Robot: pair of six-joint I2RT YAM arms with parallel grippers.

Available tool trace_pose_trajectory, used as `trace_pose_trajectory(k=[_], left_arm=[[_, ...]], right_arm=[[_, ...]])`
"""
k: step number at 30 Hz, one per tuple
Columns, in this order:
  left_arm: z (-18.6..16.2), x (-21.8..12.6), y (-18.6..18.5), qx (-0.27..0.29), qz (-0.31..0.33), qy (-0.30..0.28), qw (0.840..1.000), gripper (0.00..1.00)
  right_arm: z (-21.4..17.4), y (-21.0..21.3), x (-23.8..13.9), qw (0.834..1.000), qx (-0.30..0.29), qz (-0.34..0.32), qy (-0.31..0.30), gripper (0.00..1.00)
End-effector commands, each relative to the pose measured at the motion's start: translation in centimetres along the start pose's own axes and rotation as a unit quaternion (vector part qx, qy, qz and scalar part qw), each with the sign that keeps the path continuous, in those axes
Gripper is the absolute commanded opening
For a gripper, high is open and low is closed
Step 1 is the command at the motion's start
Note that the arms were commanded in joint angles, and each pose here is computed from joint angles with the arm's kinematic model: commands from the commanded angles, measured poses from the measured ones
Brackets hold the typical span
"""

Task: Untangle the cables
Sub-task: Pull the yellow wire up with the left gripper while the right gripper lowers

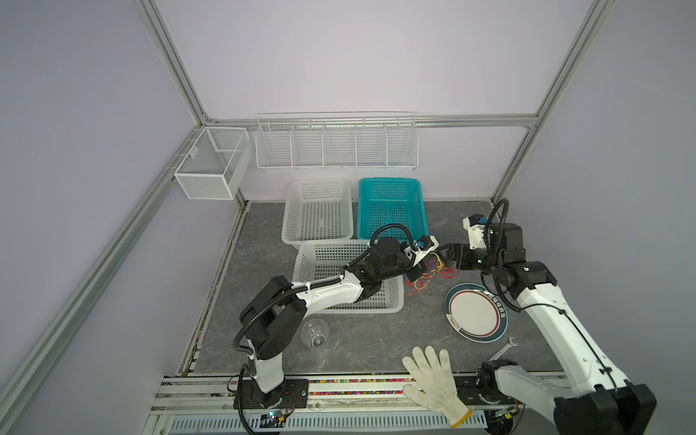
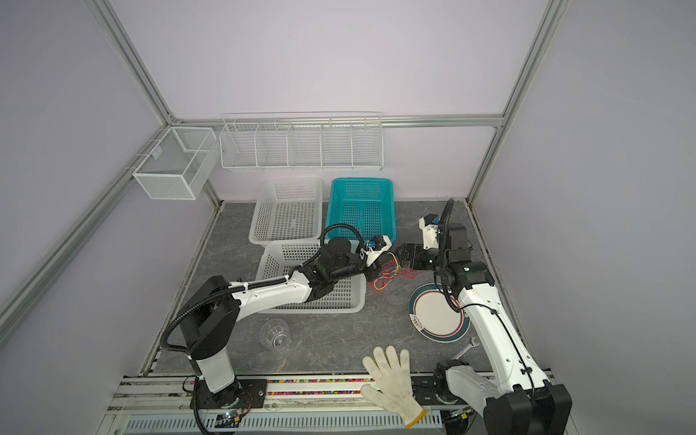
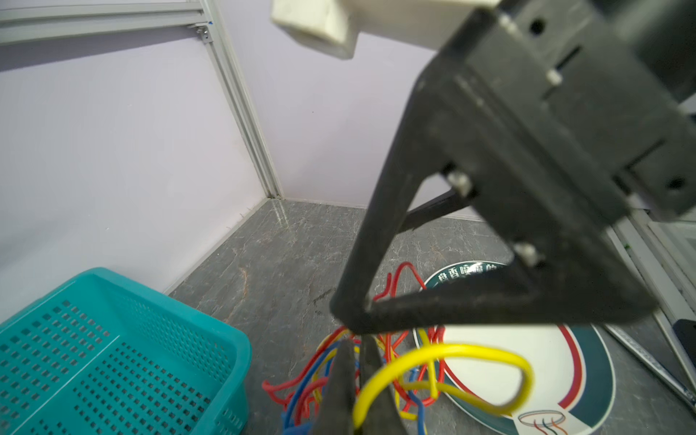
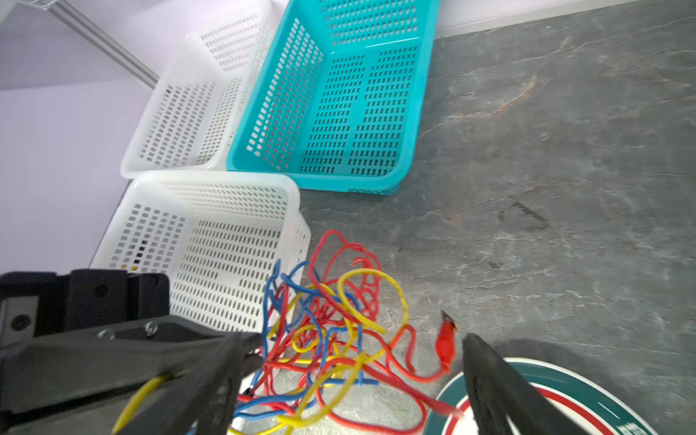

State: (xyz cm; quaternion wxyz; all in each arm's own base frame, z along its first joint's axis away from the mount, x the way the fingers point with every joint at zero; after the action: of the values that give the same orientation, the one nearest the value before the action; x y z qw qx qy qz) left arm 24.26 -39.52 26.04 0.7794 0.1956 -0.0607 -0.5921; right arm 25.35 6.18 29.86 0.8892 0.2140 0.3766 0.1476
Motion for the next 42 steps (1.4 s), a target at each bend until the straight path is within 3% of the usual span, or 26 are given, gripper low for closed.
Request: trace_pose_trajectory(k=[1,9,18,24,33,38,42], left_arm=[[1.8,0.6,0.7,0.057,-0.019,-0.032,0.998,0.00],[2.5,1.0,1.3,0.071,-0.009,-0.047,0.996,0.00],[2.8,0.5,1.6,0.073,0.006,-0.056,0.996,0.00],[2.5,0.0,2.3,0.063,0.018,-0.061,0.996,0.00],[4.2,-0.1,2.9,0.039,-0.010,-0.123,0.992,0.00],[4.6,-0.1,2.9,0.023,-0.019,-0.146,0.989,0.00],[4.8,-0.4,2.8,0.012,-0.023,-0.155,0.988,0.00]], right_arm=[[-0.5,0.1,1.1,0.999,-0.016,0.048,0.020,0.92],[-2.1,-1.6,3.4,0.999,-0.003,0.021,0.050,0.90],[-3.4,-3.9,3.7,0.998,0.032,-0.040,0.039,0.88],[-3.6,-3.1,2.3,0.999,0.023,-0.004,0.033,0.88],[-3.8,-2.5,3.5,0.996,0.019,0.067,0.050,0.87],[-2.9,-2.9,4.5,0.998,0.025,0.046,0.040,0.76],[-2.5,-3.4,5.0,0.999,0.034,0.020,0.022,0.51]])
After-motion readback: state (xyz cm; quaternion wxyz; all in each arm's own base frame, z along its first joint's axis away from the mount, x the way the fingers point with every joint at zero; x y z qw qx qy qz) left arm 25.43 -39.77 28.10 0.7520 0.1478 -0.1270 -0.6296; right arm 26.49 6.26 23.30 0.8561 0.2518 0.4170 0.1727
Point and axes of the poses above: each gripper's point midway between its finger pads, its own x axis out along the fingers, its own y axis along the line the jaws close on, z = x × y, the point moved 10 cm from there along -x, back along the fingers, and after that the axes turned 11 degrees about x, right-handed, at the moved point
